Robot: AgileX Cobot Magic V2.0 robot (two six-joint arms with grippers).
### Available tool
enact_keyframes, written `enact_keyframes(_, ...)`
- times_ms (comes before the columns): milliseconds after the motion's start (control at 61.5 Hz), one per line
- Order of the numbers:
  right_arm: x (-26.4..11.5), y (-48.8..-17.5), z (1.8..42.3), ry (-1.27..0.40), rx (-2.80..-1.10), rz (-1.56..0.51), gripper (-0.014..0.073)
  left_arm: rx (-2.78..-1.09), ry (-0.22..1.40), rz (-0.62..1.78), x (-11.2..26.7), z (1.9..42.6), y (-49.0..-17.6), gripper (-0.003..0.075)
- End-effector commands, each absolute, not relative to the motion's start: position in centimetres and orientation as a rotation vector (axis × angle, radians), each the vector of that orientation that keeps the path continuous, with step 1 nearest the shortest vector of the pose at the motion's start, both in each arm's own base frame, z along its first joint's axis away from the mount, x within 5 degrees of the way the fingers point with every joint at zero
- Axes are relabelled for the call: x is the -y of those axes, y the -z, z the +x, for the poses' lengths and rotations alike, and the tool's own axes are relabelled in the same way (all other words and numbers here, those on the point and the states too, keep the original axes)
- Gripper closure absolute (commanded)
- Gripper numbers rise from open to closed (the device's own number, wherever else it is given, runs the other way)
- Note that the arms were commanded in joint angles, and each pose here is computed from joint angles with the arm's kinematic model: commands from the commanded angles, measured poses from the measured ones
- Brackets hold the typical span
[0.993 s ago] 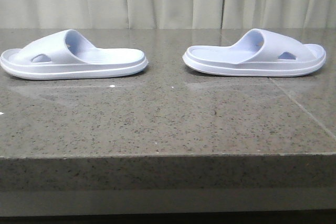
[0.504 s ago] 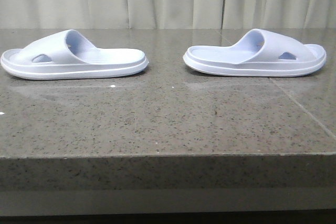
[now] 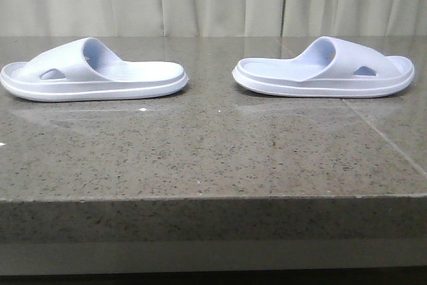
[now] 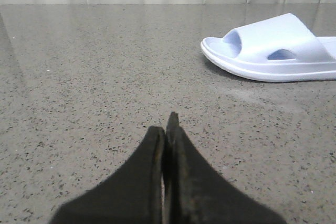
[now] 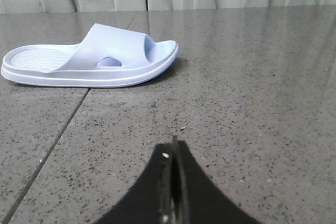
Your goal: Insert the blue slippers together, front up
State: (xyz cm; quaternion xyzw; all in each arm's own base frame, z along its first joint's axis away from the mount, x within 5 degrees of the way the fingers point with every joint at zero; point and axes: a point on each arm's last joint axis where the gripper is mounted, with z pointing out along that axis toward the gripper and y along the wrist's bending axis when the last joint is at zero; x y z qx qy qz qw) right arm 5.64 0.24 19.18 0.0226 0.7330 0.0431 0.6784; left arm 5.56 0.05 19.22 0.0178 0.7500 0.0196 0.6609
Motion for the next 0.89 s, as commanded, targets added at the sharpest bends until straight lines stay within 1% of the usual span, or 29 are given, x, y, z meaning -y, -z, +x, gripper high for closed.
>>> enact_keyframes(0, -0.2, -19.9, 5.6, -0.085, -1.558, 0.046, 0.0655, -1.587, -0.031, 0.031, 0.0, 5.5, -19.6, 0.0739)
enact_keyframes(130, -0.2, -20.1, 5.6, -0.085, -1.548, 0.046, 0.0655, -1.504, -0.004, 0.006, 0.0, 5.5, -20.5, 0.0740)
enact_keyframes(212, -0.2, -20.8, 5.4, -0.086, -1.529, 0.045, 0.0655, -1.493, -0.002, 0.005, 0.0, 5.3, -21.3, 0.0740)
enact_keyframes(309, -0.2, -23.1, 4.9, -0.082, -1.499, 0.035, 0.0655, -1.513, 0.017, -0.005, 0.1, 4.8, -23.8, 0.0740)
enact_keyframes(391, -0.2, -25.7, 4.5, -0.068, -1.496, 0.016, 0.0655, -1.507, 0.049, -0.023, 0.1, 4.7, -26.2, 0.0740)
enact_keyframes(439, -0.2, -27.0, 4.4, -0.055, -1.510, 0.004, 0.0655, -1.523, 0.050, -0.020, 0.2, 4.7, -27.7, 0.0740)
enact_keyframes(504, -0.2, -29.2, 4.6, -0.031, -1.540, -0.012, 0.0655, -1.598, 0.045, -0.013, 0.2, 5.4, -29.3, 0.0740)
enact_keyframes(586, -0.1, -31.0, 5.2, -0.005, -1.583, -0.028, 0.0655, -1.696, 0.047, -0.010, 0.2, 6.7, -30.9, 0.0740)
enact_keyframes(683, -0.1, -33.2, 6.4, 0.009, -1.621, -0.035, 0.0655, -1.758, 0.048, -0.010, 0.2, 8.5, -32.7, 0.0739)
enact_keyframes(781, -0.1, -34.5, 7.2, 0.009, -1.633, -0.036, 0.0655, -1.780, 0.048, -0.011, 0.2, 9.8, -33.7, 0.0739)
enact_keyframes(879, -0.1, -34.8, 7.6, 0.009, -1.626, -0.035, 0.0655, -1.781, 0.050, -0.012, 0.3, 10.1, -34.0, 0.0739)
